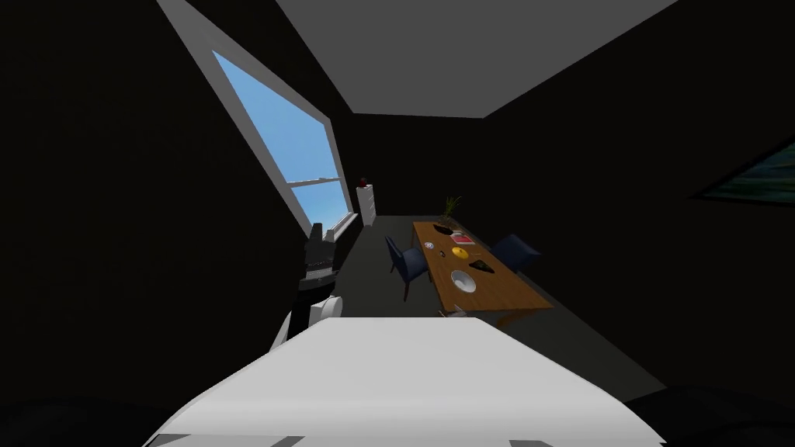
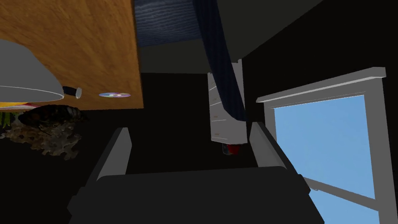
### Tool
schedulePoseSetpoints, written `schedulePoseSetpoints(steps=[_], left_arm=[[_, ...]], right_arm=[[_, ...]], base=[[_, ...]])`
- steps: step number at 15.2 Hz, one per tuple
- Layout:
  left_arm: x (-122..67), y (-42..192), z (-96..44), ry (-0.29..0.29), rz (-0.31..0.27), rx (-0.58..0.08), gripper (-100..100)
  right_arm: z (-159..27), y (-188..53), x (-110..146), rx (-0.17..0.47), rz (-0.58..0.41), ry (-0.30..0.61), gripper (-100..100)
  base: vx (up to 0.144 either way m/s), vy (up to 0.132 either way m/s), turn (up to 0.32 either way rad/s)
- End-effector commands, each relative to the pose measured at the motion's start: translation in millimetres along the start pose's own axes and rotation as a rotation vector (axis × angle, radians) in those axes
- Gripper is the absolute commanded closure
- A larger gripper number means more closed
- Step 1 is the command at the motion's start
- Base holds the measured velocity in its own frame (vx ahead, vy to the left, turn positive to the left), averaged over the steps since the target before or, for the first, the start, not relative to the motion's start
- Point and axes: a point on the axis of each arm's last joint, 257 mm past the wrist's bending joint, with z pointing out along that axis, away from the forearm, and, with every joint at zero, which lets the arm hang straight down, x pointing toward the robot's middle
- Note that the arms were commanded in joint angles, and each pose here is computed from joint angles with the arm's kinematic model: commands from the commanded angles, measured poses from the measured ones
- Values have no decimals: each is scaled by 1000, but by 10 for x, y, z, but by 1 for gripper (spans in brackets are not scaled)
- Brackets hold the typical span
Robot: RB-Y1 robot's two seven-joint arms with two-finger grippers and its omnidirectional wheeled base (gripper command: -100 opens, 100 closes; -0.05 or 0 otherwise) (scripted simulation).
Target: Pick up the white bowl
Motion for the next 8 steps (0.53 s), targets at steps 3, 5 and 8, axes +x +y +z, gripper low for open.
schedulePoseSetpoints(steps=[3, 5, 8], left_arm=[[0, 0, 0, 0, 0, 0, 0], [0, 0, 0, 0, 0, 0, 0], [0, 0, 0, 0, 0, 0, 0]], right_arm=[[-78, -208, 325, 54, -105, 82, -100], [-165, -349, 548, 83, -183, 137, -100], [-264, -494, 750, 109, -259, 189, -100]], base=[[80, 11, 104], [107, 10, 174], [127, -1, 124]])
